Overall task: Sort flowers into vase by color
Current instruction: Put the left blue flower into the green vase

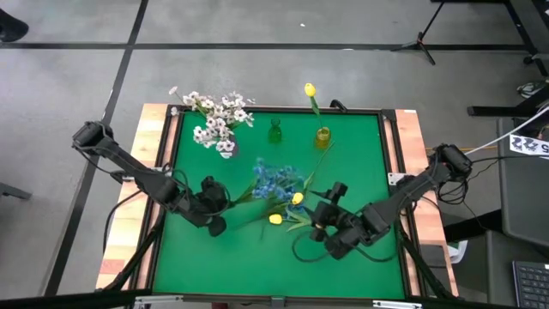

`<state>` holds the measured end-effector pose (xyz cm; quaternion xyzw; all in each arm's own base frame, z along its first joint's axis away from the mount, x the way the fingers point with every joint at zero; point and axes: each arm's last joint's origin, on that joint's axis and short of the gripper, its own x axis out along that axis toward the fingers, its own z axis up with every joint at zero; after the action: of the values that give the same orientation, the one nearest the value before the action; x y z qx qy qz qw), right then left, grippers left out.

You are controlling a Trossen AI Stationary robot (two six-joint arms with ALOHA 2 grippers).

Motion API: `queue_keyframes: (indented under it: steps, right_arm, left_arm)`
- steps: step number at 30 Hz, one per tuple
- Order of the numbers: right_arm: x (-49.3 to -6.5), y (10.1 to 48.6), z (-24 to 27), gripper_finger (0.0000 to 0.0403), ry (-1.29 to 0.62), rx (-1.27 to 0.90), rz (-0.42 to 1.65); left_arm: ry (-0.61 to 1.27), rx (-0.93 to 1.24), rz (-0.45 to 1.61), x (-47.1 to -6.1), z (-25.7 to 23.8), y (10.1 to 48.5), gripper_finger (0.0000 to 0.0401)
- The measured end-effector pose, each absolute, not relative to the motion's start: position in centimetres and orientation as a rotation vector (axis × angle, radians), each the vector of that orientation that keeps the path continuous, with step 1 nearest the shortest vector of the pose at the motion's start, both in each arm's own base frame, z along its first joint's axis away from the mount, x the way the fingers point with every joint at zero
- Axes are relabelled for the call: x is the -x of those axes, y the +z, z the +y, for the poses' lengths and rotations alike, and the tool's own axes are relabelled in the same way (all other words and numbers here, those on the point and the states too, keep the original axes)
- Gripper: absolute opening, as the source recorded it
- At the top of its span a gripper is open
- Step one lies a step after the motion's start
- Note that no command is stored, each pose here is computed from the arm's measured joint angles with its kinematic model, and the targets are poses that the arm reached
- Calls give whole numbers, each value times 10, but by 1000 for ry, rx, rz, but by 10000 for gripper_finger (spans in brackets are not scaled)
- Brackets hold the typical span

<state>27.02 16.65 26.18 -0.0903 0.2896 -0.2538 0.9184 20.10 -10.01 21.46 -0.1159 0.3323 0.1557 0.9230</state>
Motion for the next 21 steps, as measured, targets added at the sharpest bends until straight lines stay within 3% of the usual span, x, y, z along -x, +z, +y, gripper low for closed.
queue_keyframes:
  steps: [7,21]
  right_arm:
    - [-260,266,181,248,-583,195,459]
    - [-292,294,180,248,-710,230,224]
  left_arm:
    - [416,119,497,-206,-94,244,8]
    - [317,-106,1,-229,-101,305,8]
